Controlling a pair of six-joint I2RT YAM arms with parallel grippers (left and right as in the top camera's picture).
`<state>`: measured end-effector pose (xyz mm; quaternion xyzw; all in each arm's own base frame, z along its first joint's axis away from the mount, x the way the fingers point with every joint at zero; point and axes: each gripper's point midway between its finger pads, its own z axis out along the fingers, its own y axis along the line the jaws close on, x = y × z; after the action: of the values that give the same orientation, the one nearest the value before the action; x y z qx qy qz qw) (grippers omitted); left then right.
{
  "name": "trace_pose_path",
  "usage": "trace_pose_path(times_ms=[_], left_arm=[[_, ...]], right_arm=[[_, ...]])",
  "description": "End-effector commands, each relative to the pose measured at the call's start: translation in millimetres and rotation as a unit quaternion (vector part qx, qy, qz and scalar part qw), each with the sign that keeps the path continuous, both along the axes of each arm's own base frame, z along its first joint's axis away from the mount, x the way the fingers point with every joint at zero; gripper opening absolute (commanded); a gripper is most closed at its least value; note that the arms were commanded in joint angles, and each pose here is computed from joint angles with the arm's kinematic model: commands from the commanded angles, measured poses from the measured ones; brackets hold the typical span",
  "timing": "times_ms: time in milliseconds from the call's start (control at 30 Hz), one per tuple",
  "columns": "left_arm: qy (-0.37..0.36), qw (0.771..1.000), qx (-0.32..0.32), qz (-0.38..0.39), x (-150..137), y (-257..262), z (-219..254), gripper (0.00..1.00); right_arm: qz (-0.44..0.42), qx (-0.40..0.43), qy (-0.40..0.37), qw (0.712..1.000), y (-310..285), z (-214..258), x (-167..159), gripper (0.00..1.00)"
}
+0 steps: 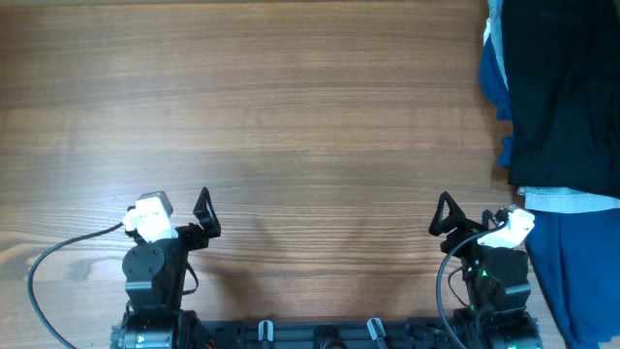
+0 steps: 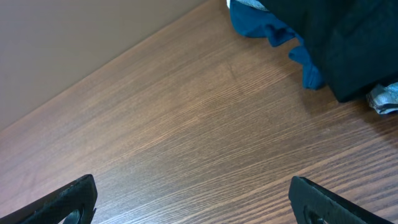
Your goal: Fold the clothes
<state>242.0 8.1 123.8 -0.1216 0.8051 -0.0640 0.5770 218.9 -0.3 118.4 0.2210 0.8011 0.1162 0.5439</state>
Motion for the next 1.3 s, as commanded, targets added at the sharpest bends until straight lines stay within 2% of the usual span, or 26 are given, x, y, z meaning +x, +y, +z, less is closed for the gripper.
trace_pose_path(times_ms=[0,267,567,1267], left_arm=[[-0.014,1.0,0.011,0.002,0.8,1.7,13.1,1.0],[-0.037,0.999,0.011,0.002,-2.9,1.6,22.2,1.0],[0.026,1.0,0.01,0.001,-19.3,1.3,-8.6,1.0],[0.023,1.0,0.01,0.001,-18.9,1.3,-7.4,1.0]], right_arm=[[-0.005,-0.004,-0.008,1.0,-2.5,2.4,0.3,1.0],[-0.005,-0.003,-0.008,1.0,-2.5,2.4,0.3,1.0],[-0.005,-0.003,-0.008,1.0,-2.5,2.4,0.3,1.0],[-0.005,-0.004,-0.008,1.0,-2.5,2.4,0.3,1.0]])
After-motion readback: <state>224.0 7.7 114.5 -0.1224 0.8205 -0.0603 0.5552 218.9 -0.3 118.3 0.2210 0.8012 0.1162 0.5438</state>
